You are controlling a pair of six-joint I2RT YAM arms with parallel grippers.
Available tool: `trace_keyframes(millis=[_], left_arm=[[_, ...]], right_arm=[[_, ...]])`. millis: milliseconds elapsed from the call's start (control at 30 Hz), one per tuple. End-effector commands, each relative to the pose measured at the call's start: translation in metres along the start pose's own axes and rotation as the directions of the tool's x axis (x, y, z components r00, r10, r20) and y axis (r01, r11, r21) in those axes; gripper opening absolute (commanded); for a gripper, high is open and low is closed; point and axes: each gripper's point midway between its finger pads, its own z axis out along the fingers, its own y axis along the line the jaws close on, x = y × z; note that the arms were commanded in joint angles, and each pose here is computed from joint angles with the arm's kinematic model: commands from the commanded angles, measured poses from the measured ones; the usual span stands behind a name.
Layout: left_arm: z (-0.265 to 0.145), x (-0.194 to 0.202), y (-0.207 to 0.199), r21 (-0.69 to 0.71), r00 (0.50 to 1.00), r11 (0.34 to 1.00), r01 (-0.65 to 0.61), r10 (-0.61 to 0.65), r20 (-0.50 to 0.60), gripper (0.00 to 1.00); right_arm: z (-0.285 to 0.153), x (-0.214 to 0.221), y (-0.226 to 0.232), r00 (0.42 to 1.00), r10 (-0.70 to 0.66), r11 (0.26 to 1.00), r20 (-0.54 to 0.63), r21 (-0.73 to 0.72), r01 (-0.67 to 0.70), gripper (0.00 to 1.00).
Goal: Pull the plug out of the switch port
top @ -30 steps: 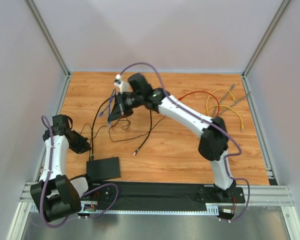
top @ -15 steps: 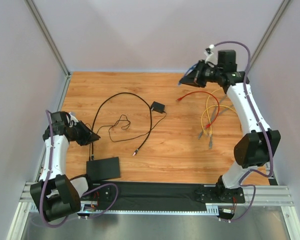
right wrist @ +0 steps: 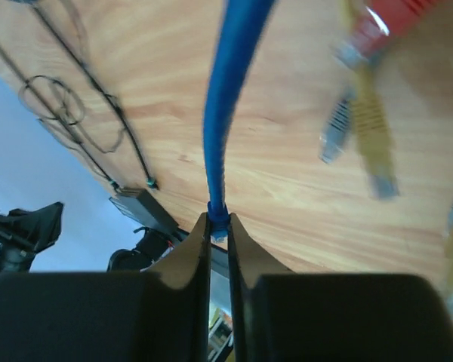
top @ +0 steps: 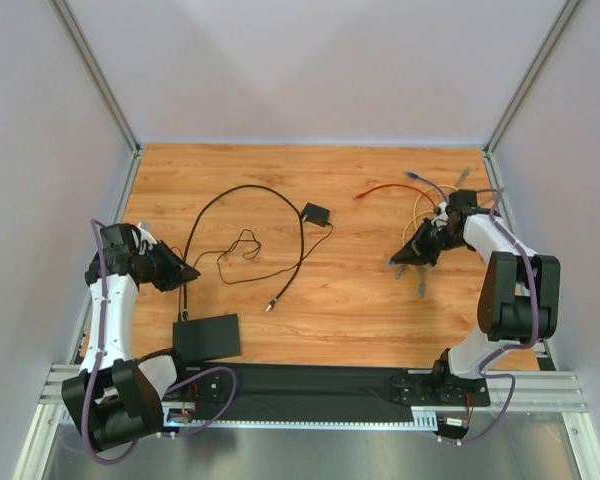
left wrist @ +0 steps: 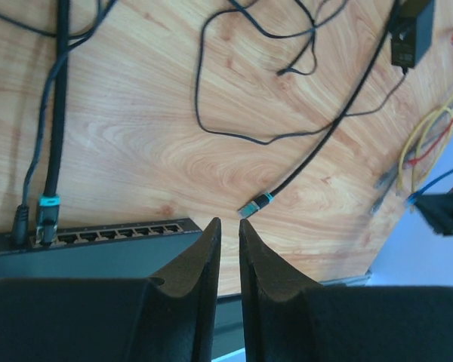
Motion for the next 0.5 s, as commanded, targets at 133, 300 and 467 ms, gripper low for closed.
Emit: trace_keyframes(millis=[133,300,467], left_arm=[[0.0,0.008,0.05,-0.29,0.973,0.929,0.23,-0.222,0.061,0.23],[-0.002,0.01,0.073,-0.412,0.957,0.864,0.289,-0.272,0.1,0.22],[-0.021,0.005,0.095,-0.555,0.948,0.768,0.318,-0.271,0.167,0.22]], right_arm=[[-0.008,-0.015,-0.05,0.978,-0.189,0.925,0.094,0.35,0.145,0.52],[-0.035,-0.022,-0.01,0.906,-0.404,0.81,0.123,0.51,0.291,0.61],[-0.01,0.023,0.094,0.739,-0.663,0.712,0.118,0.402,0.575,0.63]])
